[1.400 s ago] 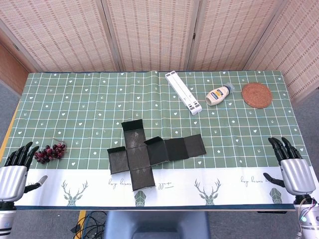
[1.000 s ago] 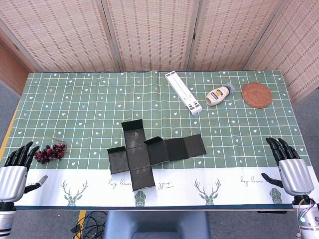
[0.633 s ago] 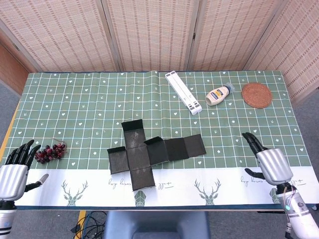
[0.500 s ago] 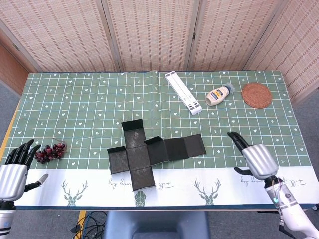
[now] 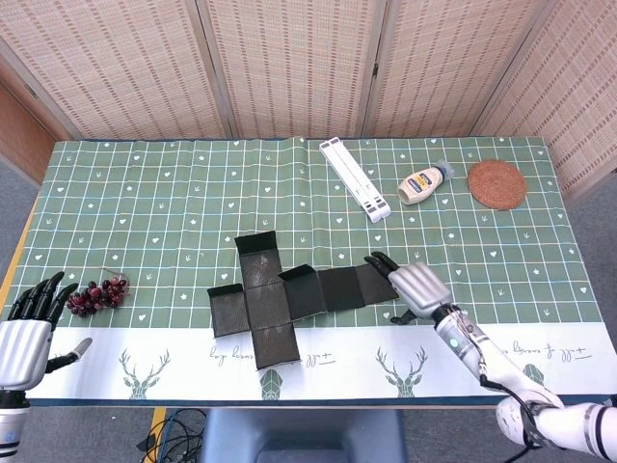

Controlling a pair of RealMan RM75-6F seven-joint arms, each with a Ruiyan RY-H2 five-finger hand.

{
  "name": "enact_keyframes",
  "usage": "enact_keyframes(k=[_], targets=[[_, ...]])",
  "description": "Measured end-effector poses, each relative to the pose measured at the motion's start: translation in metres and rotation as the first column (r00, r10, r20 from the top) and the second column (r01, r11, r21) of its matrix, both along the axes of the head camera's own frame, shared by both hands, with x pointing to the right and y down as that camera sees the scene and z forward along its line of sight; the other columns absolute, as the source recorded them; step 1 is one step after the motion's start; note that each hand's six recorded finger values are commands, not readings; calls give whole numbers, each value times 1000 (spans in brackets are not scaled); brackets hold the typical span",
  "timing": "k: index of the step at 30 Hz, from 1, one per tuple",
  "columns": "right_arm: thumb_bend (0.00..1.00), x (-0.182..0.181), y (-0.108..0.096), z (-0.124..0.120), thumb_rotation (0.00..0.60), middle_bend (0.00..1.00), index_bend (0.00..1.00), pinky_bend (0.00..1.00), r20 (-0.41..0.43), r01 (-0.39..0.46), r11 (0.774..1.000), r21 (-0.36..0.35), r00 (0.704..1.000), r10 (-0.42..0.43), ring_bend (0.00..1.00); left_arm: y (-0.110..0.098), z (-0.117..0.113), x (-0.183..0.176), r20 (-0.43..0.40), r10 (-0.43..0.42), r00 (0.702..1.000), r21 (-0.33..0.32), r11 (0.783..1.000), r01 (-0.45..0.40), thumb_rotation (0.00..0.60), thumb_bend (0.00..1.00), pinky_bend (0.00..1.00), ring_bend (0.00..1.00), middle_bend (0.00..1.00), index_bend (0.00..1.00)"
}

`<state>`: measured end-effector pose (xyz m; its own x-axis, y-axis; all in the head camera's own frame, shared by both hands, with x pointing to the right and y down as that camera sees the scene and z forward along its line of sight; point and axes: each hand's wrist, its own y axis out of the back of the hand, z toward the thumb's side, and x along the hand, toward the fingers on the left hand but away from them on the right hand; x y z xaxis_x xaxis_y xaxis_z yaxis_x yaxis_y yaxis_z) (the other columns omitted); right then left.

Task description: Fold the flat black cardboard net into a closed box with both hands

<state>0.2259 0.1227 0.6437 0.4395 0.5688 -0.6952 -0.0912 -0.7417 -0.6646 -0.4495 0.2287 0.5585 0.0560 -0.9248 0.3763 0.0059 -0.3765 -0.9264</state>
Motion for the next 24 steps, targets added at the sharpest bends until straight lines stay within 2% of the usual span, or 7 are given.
enact_keyframes(k=[12, 24], targets=[[100, -63, -13, 45, 600, 0, 0, 943, -37, 45, 997, -65, 998, -48, 722, 0, 2, 1, -3, 8, 1000, -4, 1000, -8, 600, 166, 144, 90, 67, 145], [100, -95, -10, 81, 600, 0, 0, 943, -105, -18, 993, -113, 994, 6, 722, 2, 4, -3, -6, 6, 1000, -8, 1000, -6, 600, 166, 144, 88, 67, 145]])
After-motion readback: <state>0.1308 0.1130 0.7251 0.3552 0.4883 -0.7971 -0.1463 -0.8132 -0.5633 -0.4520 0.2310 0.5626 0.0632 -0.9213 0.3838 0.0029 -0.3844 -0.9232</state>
